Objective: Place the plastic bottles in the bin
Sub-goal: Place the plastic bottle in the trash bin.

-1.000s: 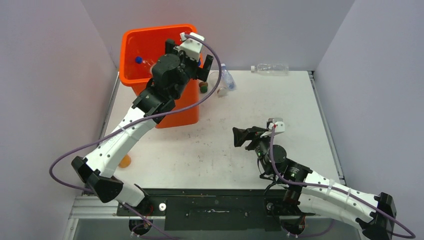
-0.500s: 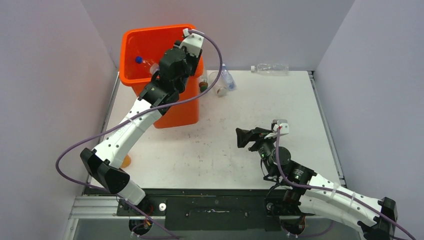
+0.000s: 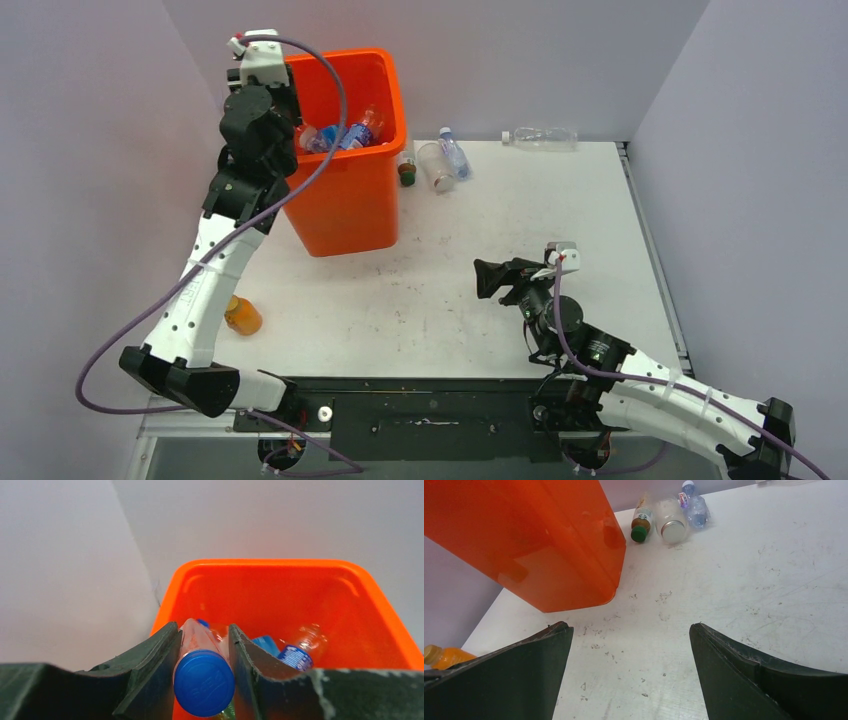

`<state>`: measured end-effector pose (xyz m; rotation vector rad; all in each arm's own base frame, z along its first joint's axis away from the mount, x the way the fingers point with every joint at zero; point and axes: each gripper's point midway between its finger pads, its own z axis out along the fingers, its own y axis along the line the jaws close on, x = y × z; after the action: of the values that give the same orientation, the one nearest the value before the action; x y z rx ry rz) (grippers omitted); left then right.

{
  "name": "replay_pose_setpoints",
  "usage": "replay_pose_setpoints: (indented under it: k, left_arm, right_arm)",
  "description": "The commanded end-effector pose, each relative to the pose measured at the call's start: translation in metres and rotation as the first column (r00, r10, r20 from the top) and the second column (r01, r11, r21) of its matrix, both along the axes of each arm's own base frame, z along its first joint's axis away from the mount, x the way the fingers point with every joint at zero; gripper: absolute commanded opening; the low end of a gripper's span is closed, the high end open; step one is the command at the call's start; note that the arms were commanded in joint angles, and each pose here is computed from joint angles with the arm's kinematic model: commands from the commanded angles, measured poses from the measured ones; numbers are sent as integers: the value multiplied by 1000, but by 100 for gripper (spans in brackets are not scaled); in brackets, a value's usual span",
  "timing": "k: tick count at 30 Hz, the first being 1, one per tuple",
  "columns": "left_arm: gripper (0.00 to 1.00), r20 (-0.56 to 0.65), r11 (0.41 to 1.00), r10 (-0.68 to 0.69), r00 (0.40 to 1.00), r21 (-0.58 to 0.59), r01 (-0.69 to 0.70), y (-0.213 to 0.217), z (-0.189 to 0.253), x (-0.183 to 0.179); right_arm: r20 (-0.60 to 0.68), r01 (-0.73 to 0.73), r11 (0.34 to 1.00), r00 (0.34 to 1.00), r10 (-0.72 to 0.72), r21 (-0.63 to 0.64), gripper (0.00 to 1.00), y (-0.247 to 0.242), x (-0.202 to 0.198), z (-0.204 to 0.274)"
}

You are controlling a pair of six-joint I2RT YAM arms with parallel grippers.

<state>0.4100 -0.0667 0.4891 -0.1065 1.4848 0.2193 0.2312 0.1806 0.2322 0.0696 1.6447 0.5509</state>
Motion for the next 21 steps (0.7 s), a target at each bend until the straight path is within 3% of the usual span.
replay_pose_setpoints:
  k: [1, 3, 6, 8, 12, 17, 21]
  left_arm:
    - [0, 36, 995, 73, 997, -73, -70, 34, 11, -8]
    - [0, 19, 996, 33, 999, -82, -31, 27, -2, -1]
    - [13, -22, 994, -38, 999, -103, 35, 11, -18, 10]
    - [0, -21, 986, -87, 996, -143, 83, 1, -16, 16]
    - [0, 143, 952, -159, 977, -240, 191, -10, 39, 6]
    - [0, 373, 878, -210, 904, -334, 342, -17, 105, -22]
    - [0, 303, 891, -222, 927, -322, 319, -23, 88, -5]
  right_arm:
    - [3, 0, 1000, 1000, 0, 18, 90, 2, 1, 0]
    - [0, -6, 1000, 1000, 6, 16, 90, 4, 2, -1]
    - [-3, -12, 1000, 1000, 12, 14, 90, 7, 3, 0]
    - [-1, -14, 1000, 1000, 14, 15, 90, 7, 2, 3]
    - [6, -9, 1000, 1000, 9, 21, 90, 4, 1, 7]
    - [8, -6, 999, 1000, 6, 33, 90, 0, 0, 9]
    - [7, -6, 999, 1000, 6, 35, 90, -1, -1, 7]
